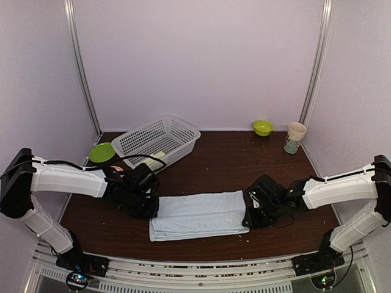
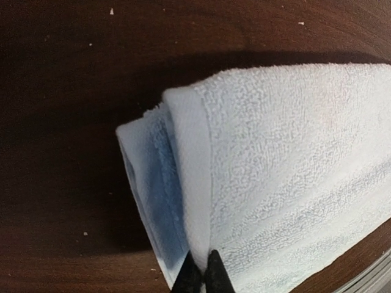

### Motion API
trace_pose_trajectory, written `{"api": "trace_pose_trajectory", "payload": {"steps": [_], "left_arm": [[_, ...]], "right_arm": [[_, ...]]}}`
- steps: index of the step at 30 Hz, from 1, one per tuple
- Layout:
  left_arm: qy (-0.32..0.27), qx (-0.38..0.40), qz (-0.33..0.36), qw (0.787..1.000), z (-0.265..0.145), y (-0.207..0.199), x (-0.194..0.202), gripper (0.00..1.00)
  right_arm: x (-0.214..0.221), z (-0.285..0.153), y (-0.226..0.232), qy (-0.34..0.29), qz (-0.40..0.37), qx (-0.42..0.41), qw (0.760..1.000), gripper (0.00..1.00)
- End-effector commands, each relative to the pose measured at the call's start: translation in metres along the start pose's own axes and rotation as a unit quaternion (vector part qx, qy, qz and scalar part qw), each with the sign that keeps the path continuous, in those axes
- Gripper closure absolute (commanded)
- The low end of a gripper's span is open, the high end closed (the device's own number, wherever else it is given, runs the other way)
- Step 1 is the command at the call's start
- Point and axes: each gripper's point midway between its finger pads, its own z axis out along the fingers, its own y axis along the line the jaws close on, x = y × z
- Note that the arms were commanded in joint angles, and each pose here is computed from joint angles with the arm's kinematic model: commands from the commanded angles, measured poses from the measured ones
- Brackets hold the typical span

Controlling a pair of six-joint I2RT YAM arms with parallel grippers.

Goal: Roll the towels
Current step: Smooth out the towel at the center of the board.

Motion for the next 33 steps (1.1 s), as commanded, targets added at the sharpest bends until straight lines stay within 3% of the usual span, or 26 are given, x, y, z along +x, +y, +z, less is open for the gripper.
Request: {"api": "trace_pose_trajectory", "payload": {"steps": [1, 7, 12, 15, 20, 33], "left_arm": [[0.006, -0.016, 0.001, 1.0, 0.003, 0.012, 0.008, 1.0], [0.004, -0.02, 0.008, 1.0, -0.005, 0.017, 0.009, 1.0], [-0.017, -0.01, 0.037, 0.999, -0.035, 0.004, -0.008, 0.5], [-0.039, 0.004, 0.06, 0.997, -0.06, -0.009, -0.023, 0.38], [-0.075, -0.012, 0.066, 0.995, -0.077, -0.011, -0.049, 0.34], [-0.028, -0.037, 0.047, 0.998, -0.011, -0.002, -0.074, 0.46]], "right_arm": [[0.032, 0.013, -0.013, 0.052, -0.012, 0.025, 0.998, 0.78], [0.052, 0.015, -0.024, 0.074, -0.023, 0.046, 0.996, 0.74], [0.032, 0.0, -0.008, 0.043, -0.027, 0.033, 0.998, 0.58], [0.019, -0.009, 0.002, 0.027, -0.032, 0.026, 0.999, 0.53], [0.007, -0.021, 0.01, 0.006, -0.035, 0.019, 0.999, 0.52], [-0.019, -0.055, 0.02, -0.068, -0.02, -0.004, 0.997, 0.52]]}}
